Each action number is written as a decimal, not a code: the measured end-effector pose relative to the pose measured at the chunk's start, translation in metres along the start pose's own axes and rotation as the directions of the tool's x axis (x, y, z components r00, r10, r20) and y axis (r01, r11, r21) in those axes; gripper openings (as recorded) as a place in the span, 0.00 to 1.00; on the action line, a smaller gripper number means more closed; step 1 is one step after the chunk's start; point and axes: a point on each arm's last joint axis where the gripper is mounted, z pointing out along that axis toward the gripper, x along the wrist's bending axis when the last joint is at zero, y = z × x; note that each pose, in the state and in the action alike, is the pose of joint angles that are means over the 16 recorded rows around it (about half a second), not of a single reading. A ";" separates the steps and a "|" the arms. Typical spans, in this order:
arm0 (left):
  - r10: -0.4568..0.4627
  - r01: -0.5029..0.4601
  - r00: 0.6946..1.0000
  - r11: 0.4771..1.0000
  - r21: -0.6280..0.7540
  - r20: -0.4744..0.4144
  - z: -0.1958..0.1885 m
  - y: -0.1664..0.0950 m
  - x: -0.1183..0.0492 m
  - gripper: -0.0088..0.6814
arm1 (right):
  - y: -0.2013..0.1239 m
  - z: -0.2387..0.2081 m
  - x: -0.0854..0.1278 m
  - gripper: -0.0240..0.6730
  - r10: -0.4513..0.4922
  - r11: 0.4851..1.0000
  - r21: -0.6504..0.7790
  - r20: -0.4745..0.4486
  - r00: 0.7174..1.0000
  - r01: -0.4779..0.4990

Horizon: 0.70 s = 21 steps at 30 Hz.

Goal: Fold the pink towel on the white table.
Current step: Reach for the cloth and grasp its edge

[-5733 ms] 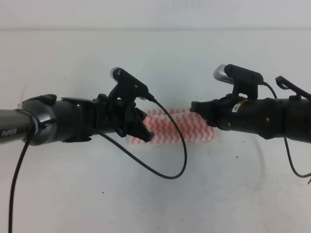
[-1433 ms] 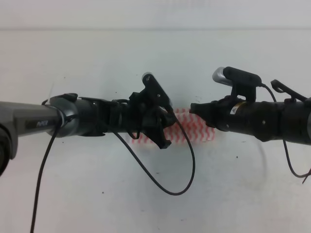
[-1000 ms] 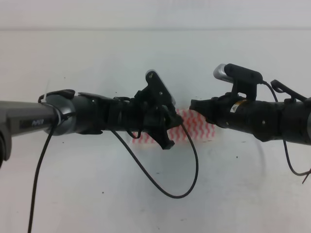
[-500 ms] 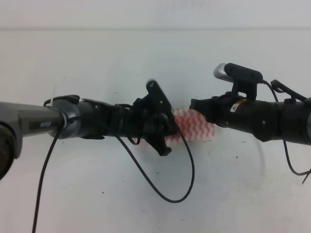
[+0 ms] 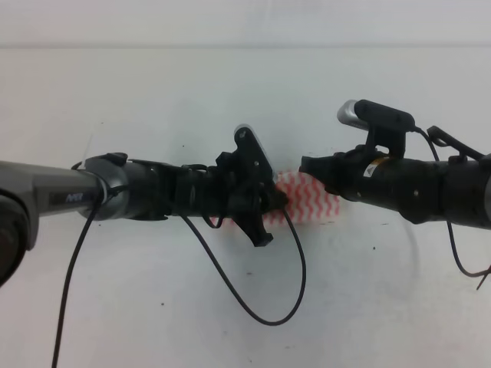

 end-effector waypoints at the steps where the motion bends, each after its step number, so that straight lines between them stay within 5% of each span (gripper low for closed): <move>1: 0.002 -0.002 1.000 1.000 -0.001 0.000 0.000 0.000 0.000 0.01 | 0.000 0.000 0.000 0.01 0.000 1.000 0.000 0.000 1.000 0.000; 21: 0.036 -0.036 0.998 0.999 0.014 -0.051 0.002 0.005 0.011 0.01 | 0.000 0.001 0.000 0.02 0.000 1.000 -0.001 0.001 1.000 0.000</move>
